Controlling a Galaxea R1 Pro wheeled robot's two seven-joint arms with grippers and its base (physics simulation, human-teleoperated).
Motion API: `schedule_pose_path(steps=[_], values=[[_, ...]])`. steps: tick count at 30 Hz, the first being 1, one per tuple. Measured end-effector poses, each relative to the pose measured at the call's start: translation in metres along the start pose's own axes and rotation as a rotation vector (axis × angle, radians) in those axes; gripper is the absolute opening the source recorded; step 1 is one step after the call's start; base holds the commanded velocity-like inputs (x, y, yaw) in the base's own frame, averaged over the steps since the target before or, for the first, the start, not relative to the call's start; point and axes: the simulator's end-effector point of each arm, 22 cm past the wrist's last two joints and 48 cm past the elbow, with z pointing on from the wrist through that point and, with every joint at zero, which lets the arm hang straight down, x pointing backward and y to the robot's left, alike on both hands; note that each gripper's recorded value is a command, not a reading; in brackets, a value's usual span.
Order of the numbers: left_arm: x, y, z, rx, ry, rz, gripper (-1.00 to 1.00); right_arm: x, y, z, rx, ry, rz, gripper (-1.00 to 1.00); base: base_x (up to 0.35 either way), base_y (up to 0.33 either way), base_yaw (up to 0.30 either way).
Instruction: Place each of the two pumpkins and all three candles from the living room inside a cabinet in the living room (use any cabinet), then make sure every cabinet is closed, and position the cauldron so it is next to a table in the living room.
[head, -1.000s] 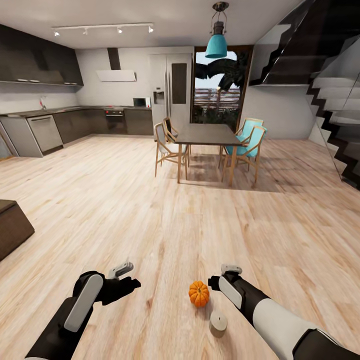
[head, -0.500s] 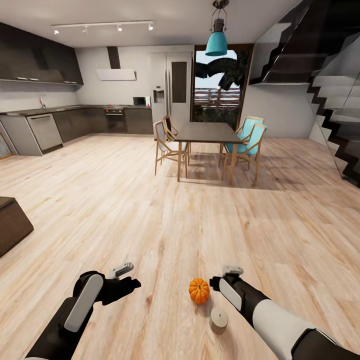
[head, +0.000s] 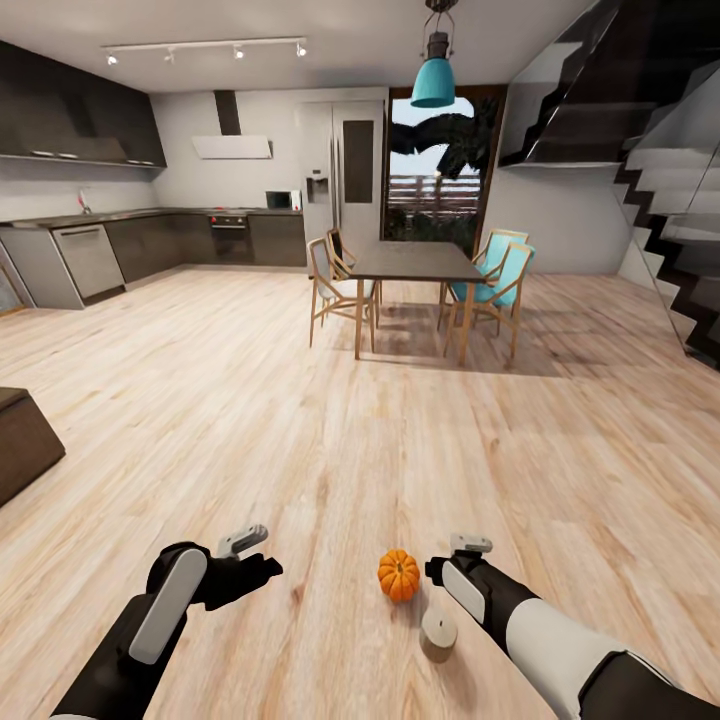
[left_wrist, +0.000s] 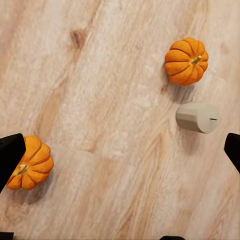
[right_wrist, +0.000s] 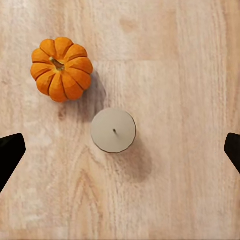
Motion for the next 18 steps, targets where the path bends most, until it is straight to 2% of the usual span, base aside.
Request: schedule_pose_path(steps=[18], values=[[0.017,0.016,0.030,-0.004,-0.006,0.005,1.00,0.025,0.003,0.030,-0.003,-0.002,0.001,1.00,0.000,0.000,0.000]])
